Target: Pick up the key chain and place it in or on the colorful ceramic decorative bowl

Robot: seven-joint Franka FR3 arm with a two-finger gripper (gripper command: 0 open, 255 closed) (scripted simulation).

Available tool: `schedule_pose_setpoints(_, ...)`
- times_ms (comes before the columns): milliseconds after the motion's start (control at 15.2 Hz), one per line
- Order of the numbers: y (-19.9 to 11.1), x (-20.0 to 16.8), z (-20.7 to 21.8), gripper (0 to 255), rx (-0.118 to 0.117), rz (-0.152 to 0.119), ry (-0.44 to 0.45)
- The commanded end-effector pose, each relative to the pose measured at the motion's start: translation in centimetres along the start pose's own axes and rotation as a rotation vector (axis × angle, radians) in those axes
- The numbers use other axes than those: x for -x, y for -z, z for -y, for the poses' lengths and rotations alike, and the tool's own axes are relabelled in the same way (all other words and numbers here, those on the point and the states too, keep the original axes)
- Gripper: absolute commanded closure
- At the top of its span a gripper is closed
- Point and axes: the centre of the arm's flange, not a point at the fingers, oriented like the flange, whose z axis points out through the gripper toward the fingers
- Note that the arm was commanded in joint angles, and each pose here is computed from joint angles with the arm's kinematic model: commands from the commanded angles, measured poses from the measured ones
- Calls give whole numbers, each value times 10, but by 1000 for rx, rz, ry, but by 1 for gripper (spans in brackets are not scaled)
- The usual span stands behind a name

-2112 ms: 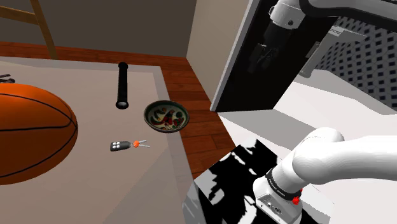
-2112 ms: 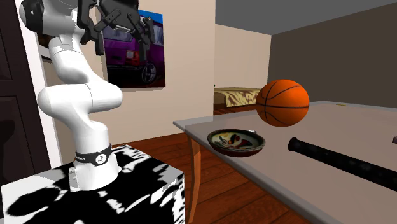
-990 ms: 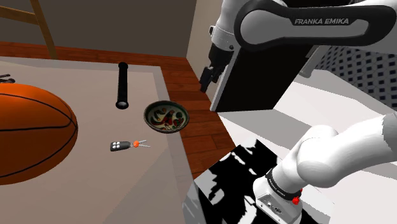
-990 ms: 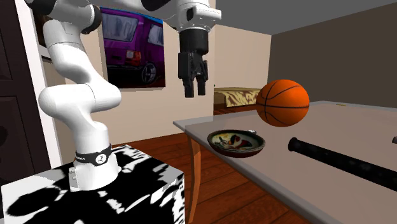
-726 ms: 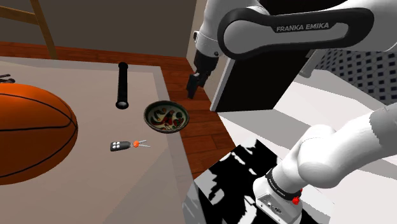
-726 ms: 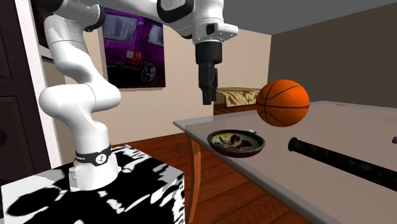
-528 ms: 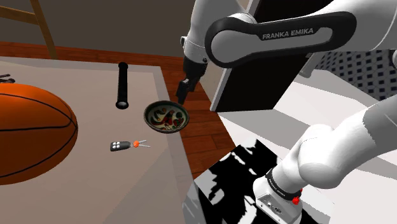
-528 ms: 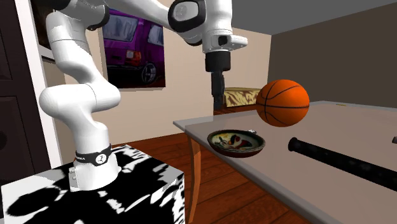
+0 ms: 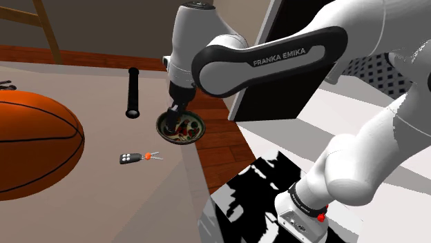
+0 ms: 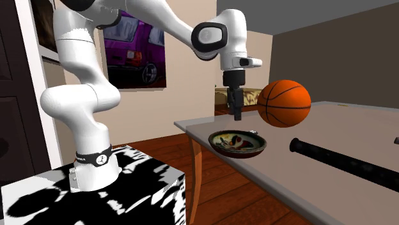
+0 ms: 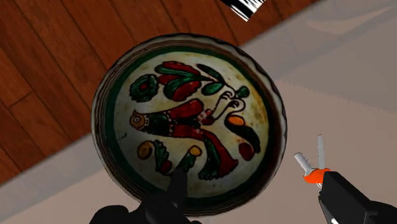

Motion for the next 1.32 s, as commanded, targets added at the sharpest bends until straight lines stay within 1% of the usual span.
schedule_pose_setpoints(0, -13, -12, 19, 0, -5, -3, 47)
schedule_pose_setpoints(462, -55, -50, 90, 0, -18, -13, 205)
schedule_pose_setpoints(528, -56, -52, 93, 0, -19, -13, 212)
schedule_pose_setpoints(990, -96, -52, 94, 0, -19, -13, 212)
schedule_pose_setpoints(1254, -96, -52, 94, 0, -19, -13, 212)
